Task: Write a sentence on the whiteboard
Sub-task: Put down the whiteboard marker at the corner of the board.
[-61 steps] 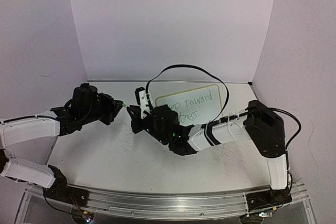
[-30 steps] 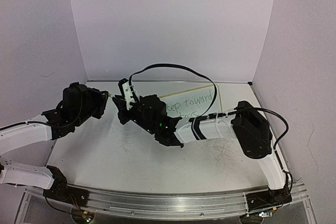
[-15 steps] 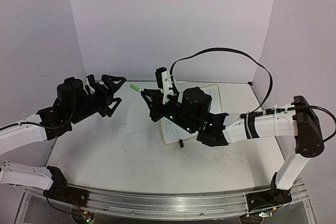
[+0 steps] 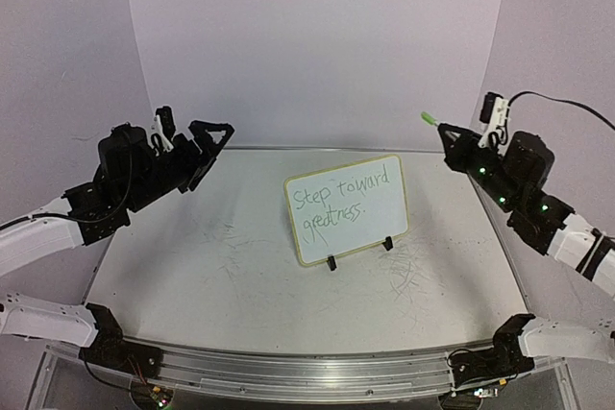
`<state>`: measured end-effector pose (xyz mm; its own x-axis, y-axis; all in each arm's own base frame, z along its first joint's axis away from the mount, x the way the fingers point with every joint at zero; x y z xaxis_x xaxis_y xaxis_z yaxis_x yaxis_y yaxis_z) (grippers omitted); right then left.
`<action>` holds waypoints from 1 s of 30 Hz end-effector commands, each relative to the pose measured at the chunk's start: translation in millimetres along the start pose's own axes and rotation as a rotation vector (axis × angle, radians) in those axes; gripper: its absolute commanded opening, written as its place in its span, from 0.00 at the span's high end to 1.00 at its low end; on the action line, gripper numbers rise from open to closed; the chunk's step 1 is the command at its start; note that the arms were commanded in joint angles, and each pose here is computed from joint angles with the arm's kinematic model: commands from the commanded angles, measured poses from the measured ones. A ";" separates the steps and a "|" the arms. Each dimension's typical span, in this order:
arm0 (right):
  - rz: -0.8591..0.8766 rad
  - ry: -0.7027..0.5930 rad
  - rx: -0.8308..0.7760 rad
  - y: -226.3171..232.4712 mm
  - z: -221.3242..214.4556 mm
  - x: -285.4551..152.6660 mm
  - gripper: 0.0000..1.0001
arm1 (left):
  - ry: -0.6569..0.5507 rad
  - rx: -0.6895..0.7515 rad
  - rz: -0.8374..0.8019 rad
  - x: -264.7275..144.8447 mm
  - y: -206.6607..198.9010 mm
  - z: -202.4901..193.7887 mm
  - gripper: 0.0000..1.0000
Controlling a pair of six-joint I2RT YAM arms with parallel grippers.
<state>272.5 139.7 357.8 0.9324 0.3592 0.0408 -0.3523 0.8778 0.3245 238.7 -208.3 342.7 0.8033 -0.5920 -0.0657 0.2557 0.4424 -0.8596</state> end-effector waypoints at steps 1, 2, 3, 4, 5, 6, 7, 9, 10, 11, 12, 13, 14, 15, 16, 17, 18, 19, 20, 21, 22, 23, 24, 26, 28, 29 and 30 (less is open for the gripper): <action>-0.091 0.213 0.209 -68.3 -49.8 -6.2 1.00 | 0.029 0.102 -0.042 12.4 -16.6 3.3 0.01; -0.089 0.229 0.259 -78.9 -56.9 -6.4 1.00 | 0.045 0.108 -0.046 15.5 -17.0 1.2 0.01; -0.104 0.234 0.306 -93.0 -62.0 -6.8 1.00 | 0.058 0.114 -0.050 17.8 -17.4 -0.7 0.01; -0.095 0.237 0.349 -101.8 -69.0 -6.3 1.00 | 0.070 0.115 -0.049 19.4 -16.4 -2.7 0.01; -0.089 0.247 0.399 -111.8 -76.4 -6.0 1.00 | 0.078 0.114 -0.050 20.3 -15.8 -3.9 0.01; -0.087 0.263 0.448 -120.5 -84.4 -4.8 1.00 | 0.080 0.110 -0.047 20.7 -14.7 -4.5 0.01; -0.094 0.269 0.480 -128.0 -91.0 -4.5 1.00 | 0.081 0.105 -0.042 20.4 -12.6 -5.5 0.01; -0.097 0.268 0.542 -139.2 -104.6 -5.6 1.00 | 0.079 0.089 -0.030 18.6 -7.8 -7.1 0.00; -0.092 0.255 0.574 -143.9 -110.5 -6.9 1.00 | 0.080 0.085 -0.027 17.0 -5.6 -8.0 0.01; -0.094 0.246 0.595 -149.4 -115.7 -7.6 1.00 | 0.081 0.080 -0.022 16.0 -3.1 -9.1 0.01; -0.098 0.251 0.606 -153.7 -122.5 -6.3 1.00 | 0.081 0.077 -0.017 15.1 -0.7 -10.0 0.01; -0.104 0.263 0.613 -156.8 -128.8 -4.4 1.00 | 0.080 0.075 -0.013 14.3 0.9 -10.3 0.01; -0.117 0.282 0.625 -161.4 -138.4 -2.2 1.00 | 0.079 0.074 -0.011 13.8 1.9 -10.6 0.01; -0.123 0.298 0.636 -164.9 -147.0 -0.6 1.00 | 0.079 0.074 -0.010 13.7 2.3 -10.9 0.01; -0.125 0.308 0.645 -167.6 -154.3 0.7 1.00 | 0.079 0.075 -0.012 13.9 1.5 -10.7 0.01; -0.124 0.314 0.656 -170.1 -161.4 2.1 1.00 | 0.081 0.077 -0.014 14.2 0.9 -10.4 0.01; -0.124 0.319 0.667 -172.4 -168.2 2.6 1.00 | 0.082 0.079 -0.020 14.2 -0.8 -10.2 0.01; -0.127 0.322 0.673 -174.9 -173.8 3.5 1.00 | 0.084 0.082 -0.023 14.4 -1.7 -10.1 0.01; -0.131 0.330 0.680 -177.1 -179.5 4.6 1.00 | 0.086 0.083 -0.023 14.6 -1.6 -10.4 0.01; -0.127 0.332 0.685 -178.3 -183.4 5.4 1.00 | 0.087 0.084 -0.022 14.4 -1.3 -10.5 0.01; -0.124 0.335 0.691 -179.5 -187.8 6.0 1.00 | 0.087 0.086 -0.022 14.3 -1.1 -10.7 0.01; -0.121 0.335 0.700 -180.2 -191.2 5.7 0.99 | 0.087 0.087 -0.022 14.0 -1.0 -10.7 0.01; -0.116 0.334 0.706 -180.6 -194.1 5.2 0.99 | 0.088 0.089 -0.023 13.6 -0.8 -10.9 0.01; -0.123 0.339 0.713 -182.8 -200.2 4.5 0.98 | 0.092 0.091 -0.023 12.3 0.7 -12.1 0.01; -0.138 0.356 0.718 -185.5 -207.8 3.8 0.97 | 0.092 0.093 -0.020 10.6 2.6 -12.7 0.01; -0.146 0.365 0.720 -186.8 -211.5 3.3 0.96 | 0.091 0.095 -0.020 9.8 3.1 -12.7 0.01; -0.156 0.371 0.721 -188.2 -214.8 2.7 0.95 | 0.089 0.097 -0.021 9.1 2.9 -12.4 0.01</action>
<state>318.4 43.8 88.1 0.8090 0.4388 -0.3911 0.0970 0.5566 0.8251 246.1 -226.4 324.6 0.7485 -0.6492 -0.1354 0.2849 0.4991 -0.8184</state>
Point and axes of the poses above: each gripper's point midway between its finger pads, its own x axis out along the fingers, its own y axis along the line the jaws close on, z = x × y, the point moved 6 cm from there along -x, back along the fingers, and after that the axes turned 4 degrees about -x, right-handed, at the moved point
